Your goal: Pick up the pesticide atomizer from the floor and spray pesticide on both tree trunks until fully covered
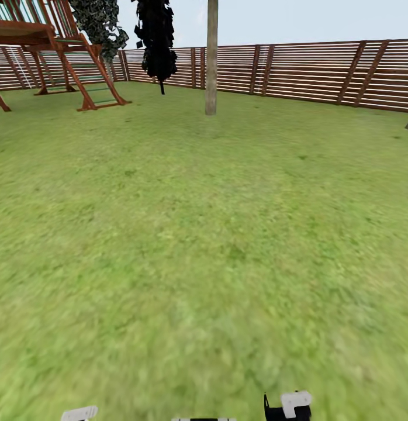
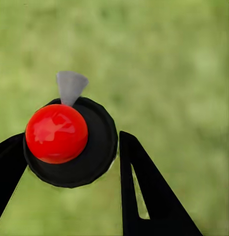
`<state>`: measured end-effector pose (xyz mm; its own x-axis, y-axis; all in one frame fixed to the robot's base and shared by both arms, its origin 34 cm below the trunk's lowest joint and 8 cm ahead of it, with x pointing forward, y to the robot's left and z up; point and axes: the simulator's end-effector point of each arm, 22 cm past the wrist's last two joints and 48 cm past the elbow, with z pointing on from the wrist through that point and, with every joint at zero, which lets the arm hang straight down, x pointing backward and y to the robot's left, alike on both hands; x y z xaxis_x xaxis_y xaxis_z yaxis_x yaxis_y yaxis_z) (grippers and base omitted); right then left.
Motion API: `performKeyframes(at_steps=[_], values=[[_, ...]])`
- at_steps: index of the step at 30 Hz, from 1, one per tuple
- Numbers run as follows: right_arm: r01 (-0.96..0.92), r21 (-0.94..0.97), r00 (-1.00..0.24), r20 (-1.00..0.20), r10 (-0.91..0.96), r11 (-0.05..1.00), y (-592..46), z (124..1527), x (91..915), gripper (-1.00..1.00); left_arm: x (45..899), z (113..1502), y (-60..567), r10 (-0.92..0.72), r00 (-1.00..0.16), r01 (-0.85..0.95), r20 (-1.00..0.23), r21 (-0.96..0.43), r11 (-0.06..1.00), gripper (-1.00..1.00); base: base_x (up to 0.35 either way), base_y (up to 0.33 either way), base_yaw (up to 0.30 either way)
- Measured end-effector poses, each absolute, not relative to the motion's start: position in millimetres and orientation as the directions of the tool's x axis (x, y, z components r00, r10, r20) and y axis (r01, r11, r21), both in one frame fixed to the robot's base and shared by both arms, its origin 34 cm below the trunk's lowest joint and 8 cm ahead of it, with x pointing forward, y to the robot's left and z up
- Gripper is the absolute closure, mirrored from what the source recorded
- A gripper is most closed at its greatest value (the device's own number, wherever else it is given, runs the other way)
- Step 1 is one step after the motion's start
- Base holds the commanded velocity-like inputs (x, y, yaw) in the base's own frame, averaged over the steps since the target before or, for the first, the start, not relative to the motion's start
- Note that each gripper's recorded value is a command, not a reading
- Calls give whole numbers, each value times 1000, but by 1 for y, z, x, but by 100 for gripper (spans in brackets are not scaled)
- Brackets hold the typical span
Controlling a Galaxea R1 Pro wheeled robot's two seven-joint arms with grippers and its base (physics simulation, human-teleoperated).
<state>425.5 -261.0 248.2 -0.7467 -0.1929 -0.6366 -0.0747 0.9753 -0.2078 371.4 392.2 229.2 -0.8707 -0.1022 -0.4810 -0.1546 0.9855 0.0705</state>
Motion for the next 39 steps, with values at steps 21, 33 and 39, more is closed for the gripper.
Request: performKeyframes(at_steps=[21,33,39], values=[[-75,-208,-747,-636,-193,975,-261,248,425,-100,371,229,392,-102,-871,-155,-481,71,985,100,341,0,0],[-75,-208,-747,-636,-193,975,-261,248,425,-100,372,229,392,-103,-870,-156,-482,70,985,100,341,0,0],[-74,-209,-747,-636,-193,975,-261,248,425,-100,371,229,392,-103,-871,-156,-481,71,985,100,341,0,0]])
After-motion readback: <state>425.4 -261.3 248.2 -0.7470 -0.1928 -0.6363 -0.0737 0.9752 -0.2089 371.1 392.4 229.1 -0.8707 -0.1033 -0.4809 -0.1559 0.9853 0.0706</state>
